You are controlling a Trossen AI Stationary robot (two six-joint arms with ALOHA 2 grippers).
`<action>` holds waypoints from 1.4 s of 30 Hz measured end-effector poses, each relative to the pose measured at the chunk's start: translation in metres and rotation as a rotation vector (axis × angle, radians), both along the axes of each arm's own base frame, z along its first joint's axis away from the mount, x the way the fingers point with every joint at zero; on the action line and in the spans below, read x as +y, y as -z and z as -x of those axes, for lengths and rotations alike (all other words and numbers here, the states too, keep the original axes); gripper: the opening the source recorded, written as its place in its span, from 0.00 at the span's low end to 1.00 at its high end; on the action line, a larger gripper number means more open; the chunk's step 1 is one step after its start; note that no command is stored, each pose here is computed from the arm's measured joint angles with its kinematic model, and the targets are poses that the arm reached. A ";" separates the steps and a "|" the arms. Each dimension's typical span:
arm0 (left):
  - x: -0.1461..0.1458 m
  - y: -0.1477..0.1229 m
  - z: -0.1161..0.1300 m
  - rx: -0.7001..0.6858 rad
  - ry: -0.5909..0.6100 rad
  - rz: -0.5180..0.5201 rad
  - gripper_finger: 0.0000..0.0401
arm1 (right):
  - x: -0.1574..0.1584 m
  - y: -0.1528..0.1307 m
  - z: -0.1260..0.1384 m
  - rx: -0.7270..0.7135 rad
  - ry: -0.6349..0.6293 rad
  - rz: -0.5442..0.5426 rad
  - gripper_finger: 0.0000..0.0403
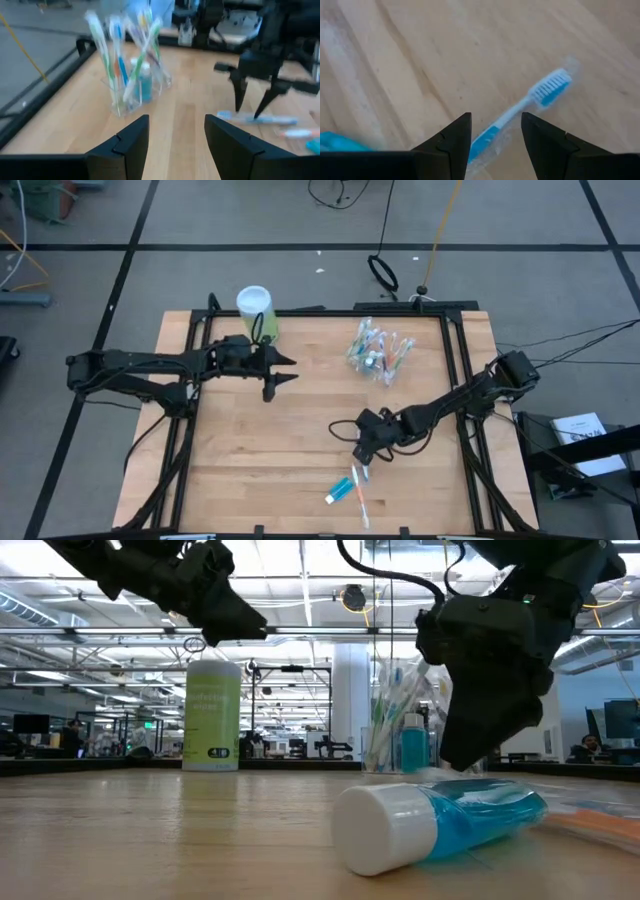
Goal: Pick & Place toothbrushing station
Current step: Put the blue toothbrush into the transparent organizer
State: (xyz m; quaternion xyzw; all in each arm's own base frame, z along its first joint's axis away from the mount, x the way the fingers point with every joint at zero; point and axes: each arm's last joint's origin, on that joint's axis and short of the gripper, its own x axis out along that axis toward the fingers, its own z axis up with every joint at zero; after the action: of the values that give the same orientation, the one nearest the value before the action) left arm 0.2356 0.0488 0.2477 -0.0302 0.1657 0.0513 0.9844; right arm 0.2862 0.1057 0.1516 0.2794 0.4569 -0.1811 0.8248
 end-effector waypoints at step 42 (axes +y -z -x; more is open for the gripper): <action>0.001 -0.009 -0.002 -0.086 0.006 -0.046 0.49 | -0.052 -0.100 0.041 -0.419 0.137 0.724 0.00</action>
State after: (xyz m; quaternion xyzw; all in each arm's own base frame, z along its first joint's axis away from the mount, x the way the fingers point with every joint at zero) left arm 0.2380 0.0494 0.2563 -0.0094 0.1221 0.0509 0.9912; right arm 0.2452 0.0539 0.2517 0.0324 0.1664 -0.3236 0.9309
